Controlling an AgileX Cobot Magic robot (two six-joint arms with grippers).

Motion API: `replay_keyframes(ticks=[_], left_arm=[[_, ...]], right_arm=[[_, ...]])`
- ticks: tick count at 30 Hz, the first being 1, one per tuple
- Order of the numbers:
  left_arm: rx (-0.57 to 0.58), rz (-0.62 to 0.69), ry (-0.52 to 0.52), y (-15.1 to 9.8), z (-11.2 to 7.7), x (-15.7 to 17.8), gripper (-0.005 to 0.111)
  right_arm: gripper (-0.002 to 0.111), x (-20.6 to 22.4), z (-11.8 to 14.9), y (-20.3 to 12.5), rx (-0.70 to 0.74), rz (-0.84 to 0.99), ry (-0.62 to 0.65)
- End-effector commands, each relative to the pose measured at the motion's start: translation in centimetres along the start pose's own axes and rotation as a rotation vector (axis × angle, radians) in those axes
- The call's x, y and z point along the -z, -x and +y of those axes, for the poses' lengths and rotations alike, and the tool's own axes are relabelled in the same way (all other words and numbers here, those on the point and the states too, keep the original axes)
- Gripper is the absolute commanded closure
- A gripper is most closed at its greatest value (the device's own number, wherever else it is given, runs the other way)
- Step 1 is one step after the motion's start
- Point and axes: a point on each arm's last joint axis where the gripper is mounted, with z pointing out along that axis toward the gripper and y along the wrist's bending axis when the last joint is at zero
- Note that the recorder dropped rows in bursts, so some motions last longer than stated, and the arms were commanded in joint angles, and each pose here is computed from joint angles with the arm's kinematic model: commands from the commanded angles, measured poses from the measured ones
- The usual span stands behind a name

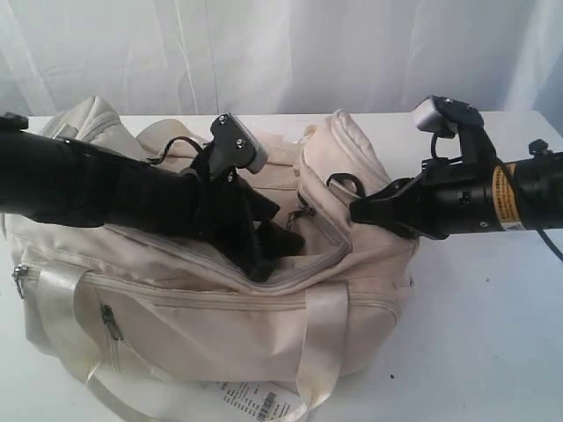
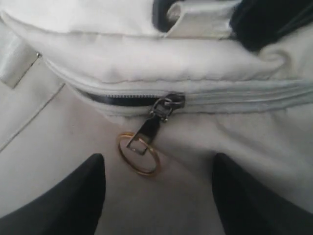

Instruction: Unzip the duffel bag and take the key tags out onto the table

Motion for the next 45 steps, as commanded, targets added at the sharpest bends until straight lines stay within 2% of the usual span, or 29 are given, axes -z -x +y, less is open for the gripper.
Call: replay_keyframes(ticks=[1,6,15,20,22,26,28,34,37,43,45], left_arm=[[-0.002,0.032,0.031,-0.6,0.3,-0.6,0.041],[0.035,0.044,0.016,-1.3,0.3,-1.3,0.049],[0.08,0.031,0.022,-1.3,0.5,-1.6,0.082],[0.056,0.032,0.021,-1.3,0.5,-1.6,0.097],[0.023,0.032,0.021,-1.3,0.5,-1.6,0.098],[-0.005,0.032,0.02,-1.3,0.5,-1.6,0.098],[-0.018,0.032,0.02,-1.3,0.5,-1.6,0.093],[-0.019,0.033,0.02,-1.3,0.5,-1.6,0.061],[-0.019,0.03,0.017,-1.3,0.4,-1.6,0.05],[-0.042,-0.045,-0.102,-0.7,-0.7,-1.5,0.047],[-0.046,-0.059,-0.086,-0.5,-0.5,-1.5,0.047]], right_arm=[[0.108,0.2,0.5,0.2,-0.012,-0.025,0.034],[0.108,0.2,0.6,0.3,-0.025,-0.037,0.037],[0.108,0.2,0.6,0.3,-0.025,-0.037,0.037],[0.108,0.2,0.5,0.3,-0.025,-0.036,0.029],[0.108,0.2,0.5,0.3,-0.025,-0.036,0.029],[0.108,0.2,0.5,0.3,-0.025,-0.036,0.029],[0.108,0.2,0.5,0.3,-0.025,-0.036,0.029],[0.108,0.2,0.5,0.3,-0.025,-0.036,0.029],[0.108,0.2,0.5,0.4,-0.027,-0.039,0.029],[0.108,0.2,0.5,0.4,-0.028,-0.04,0.027],[0.108,0.2,0.4,0.3,-0.029,-0.038,0.027]])
